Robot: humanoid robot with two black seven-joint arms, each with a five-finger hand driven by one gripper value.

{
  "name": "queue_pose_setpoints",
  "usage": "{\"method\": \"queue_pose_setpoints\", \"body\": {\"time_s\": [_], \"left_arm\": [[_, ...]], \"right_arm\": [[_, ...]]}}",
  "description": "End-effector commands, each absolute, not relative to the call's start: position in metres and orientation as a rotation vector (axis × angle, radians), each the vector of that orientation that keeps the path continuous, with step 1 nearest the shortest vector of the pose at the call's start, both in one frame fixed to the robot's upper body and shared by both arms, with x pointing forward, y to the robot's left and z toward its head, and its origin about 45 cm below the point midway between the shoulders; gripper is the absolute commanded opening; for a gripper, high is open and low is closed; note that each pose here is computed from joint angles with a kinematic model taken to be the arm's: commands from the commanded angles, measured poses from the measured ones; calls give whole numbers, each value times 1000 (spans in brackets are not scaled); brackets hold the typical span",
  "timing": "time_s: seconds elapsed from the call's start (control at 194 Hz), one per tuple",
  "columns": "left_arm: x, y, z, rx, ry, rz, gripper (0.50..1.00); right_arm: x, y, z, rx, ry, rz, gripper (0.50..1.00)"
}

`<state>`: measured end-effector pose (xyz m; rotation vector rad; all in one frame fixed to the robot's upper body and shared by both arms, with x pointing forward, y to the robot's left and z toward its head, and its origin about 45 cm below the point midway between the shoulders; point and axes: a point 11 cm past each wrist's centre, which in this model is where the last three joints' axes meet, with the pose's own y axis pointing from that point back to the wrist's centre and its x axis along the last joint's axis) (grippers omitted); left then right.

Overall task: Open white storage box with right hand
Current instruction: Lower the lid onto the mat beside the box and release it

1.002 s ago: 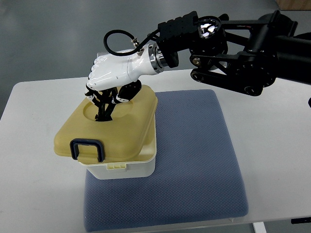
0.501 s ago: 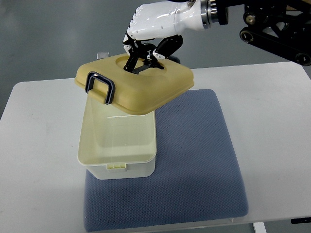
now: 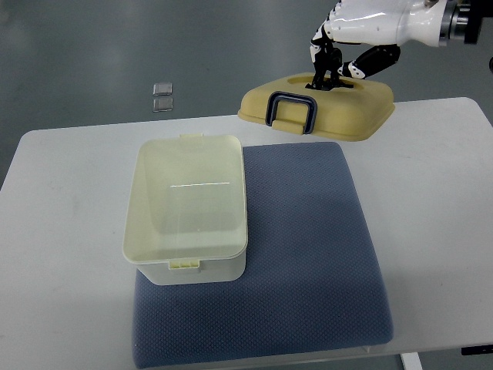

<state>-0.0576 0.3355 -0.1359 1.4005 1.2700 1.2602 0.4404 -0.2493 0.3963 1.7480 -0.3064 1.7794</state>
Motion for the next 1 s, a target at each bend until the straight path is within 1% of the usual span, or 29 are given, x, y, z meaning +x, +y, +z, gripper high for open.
{"method": "queue_pose_setpoints", "body": {"time_s": [0.0, 0.16, 0.48, 0.801, 0.816, 0.821, 0.826, 0.842, 0.852, 0.857, 0.862, 0.868, 0.873, 0.878, 0.888, 0.893, 0.899, 0.904, 0.909, 0.914, 0.919, 0.924, 0.93, 0.935, 0.94, 0.945, 0.95, 0.955, 0.997], "left_arm": [[-58, 335, -136, 1401, 1270, 1260, 1000], [-58, 335, -136, 1401, 1270, 1260, 1000], [-58, 335, -136, 1401, 1270, 1260, 1000], [-58, 335, -136, 1401, 1270, 1260, 1000], [-58, 335, -136, 1401, 1270, 1260, 1000], [-58, 335, -136, 1401, 1270, 1260, 1000], [-58, 335, -136, 1401, 1270, 1260, 1000], [-58, 335, -136, 1401, 1270, 1260, 1000], [-58, 335, -136, 1401, 1270, 1260, 1000], [-58, 335, -136, 1401, 1270, 1260, 1000], [-58, 335, -136, 1401, 1270, 1260, 1000], [-58, 335, -136, 1401, 1270, 1260, 1000], [-58, 335, -136, 1401, 1270, 1260, 1000], [-58, 335, -136, 1401, 1270, 1260, 1000], [-58, 335, -136, 1401, 1270, 1260, 1000], [-58, 335, -136, 1401, 1270, 1260, 1000], [-58, 335, -136, 1401, 1270, 1260, 1000], [-58, 335, -136, 1401, 1270, 1260, 1000], [-58, 335, -136, 1401, 1270, 1260, 1000], [-58, 335, -136, 1401, 1270, 1260, 1000], [-58, 335, -136, 1401, 1270, 1260, 1000], [-58, 335, -136, 1401, 1270, 1260, 1000], [-58, 335, -136, 1401, 1270, 1260, 1000], [-58, 335, -136, 1401, 1270, 1260, 1000], [-58, 335, -136, 1401, 1270, 1260, 1000], [-58, 335, -136, 1401, 1270, 1260, 1000], [-58, 335, -136, 1401, 1270, 1260, 1000], [-59, 335, -136, 1402, 1271, 1260, 1000], [-58, 335, -136, 1401, 1270, 1260, 1000]], "right_arm": [[437, -260, 376, 1733, -303, 1778, 500], [425, -270, 333, 1709, -259, 1810, 500], [406, -263, 272, 1753, -218, 1835, 500], [394, -235, 242, 1856, -178, 1816, 500], [392, -233, 239, 1866, -177, 1811, 527], [392, -233, 239, 1866, -177, 1811, 527], [392, -232, 237, 1870, -175, 1809, 541], [391, -231, 237, 1874, -178, 1808, 552], [390, -231, 236, 1879, -176, 1806, 564], [390, -230, 235, 1881, -175, 1805, 578], [390, -230, 235, 1881, -175, 1805, 578], [390, -229, 234, 1885, -176, 1806, 592], [390, -229, 234, 1885, -176, 1806, 592], [389, -228, 234, 1890, -176, 1804, 611], [389, -228, 234, 1890, -176, 1804, 611], [389, -227, 233, 1893, -177, 1803, 637], [389, -227, 233, 1893, -177, 1803, 637], [389, -226, 233, 1897, -179, 1803, 670], [389, -226, 233, 1897, -179, 1803, 670], [389, -225, 232, 1899, -180, 1802, 709], [389, -225, 232, 1900, -180, 1802, 709], [388, -224, 232, 1904, -180, 1801, 747], [388, -224, 232, 1904, -180, 1801, 748], [388, -222, 232, 1907, -182, 1803, 780], [388, -222, 232, 1907, -182, 1803, 780], [388, -222, 231, 1910, -181, 1802, 803], [388, -222, 231, 1910, -181, 1802, 803], [388, -221, 230, 1913, -182, 1800, 821], [387, -220, 230, 1920, -189, 1802, 856]]}}
